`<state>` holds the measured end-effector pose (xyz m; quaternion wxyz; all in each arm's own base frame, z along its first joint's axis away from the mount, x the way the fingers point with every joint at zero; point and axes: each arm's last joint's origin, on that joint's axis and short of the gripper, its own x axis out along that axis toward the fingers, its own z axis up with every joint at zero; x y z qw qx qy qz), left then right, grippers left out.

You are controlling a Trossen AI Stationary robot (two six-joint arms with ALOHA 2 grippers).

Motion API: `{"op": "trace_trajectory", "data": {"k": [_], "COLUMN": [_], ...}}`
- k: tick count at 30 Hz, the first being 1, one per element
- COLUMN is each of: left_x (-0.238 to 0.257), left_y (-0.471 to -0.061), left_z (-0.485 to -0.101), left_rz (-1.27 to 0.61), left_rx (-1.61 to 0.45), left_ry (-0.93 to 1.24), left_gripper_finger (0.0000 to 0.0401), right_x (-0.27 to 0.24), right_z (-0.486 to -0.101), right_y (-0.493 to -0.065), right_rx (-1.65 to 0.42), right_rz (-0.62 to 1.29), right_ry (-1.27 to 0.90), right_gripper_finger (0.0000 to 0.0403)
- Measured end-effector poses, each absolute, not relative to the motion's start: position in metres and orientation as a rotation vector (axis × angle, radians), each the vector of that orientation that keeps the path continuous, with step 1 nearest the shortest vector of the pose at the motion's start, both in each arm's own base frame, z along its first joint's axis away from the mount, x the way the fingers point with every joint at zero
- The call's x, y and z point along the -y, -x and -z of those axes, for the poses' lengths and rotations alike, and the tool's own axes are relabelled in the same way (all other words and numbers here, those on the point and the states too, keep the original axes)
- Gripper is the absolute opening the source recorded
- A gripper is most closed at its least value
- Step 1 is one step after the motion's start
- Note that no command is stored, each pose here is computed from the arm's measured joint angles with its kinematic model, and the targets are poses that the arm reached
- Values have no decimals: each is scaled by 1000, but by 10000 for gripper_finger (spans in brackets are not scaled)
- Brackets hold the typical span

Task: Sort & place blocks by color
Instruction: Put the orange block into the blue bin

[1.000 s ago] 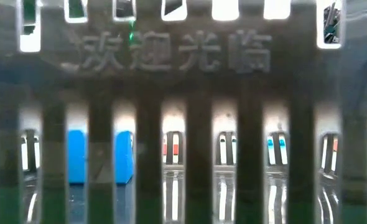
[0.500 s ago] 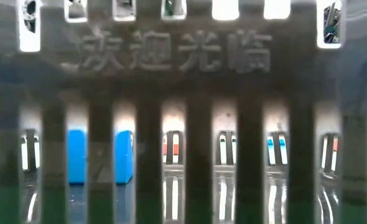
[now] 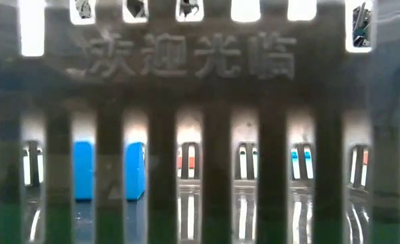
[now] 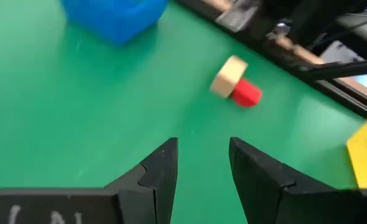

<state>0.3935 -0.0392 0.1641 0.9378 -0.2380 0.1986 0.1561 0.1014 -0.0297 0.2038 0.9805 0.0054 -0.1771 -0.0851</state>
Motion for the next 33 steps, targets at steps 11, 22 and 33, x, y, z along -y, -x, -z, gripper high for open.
{"op": "trace_trajectory", "data": {"k": [11, 22, 33], "left_x": [41, 35, 31], "left_y": [-385, -356, -346], "left_z": [-154, -203, -197], "left_rz": [-479, -499, -570], "left_rx": [-468, -533, -656], "left_ry": [969, 938, 1061], "left_gripper_finger": [145, 145, 145], "right_x": [30, 30, 30], "right_z": [-204, -203, -203], "right_y": [-101, -102, -102], "right_rx": [356, 347, 343], "right_rz": [171, 171, 172], "right_ry": [-11, -13, -14], "right_gripper_finger": [258, 258, 258]}}
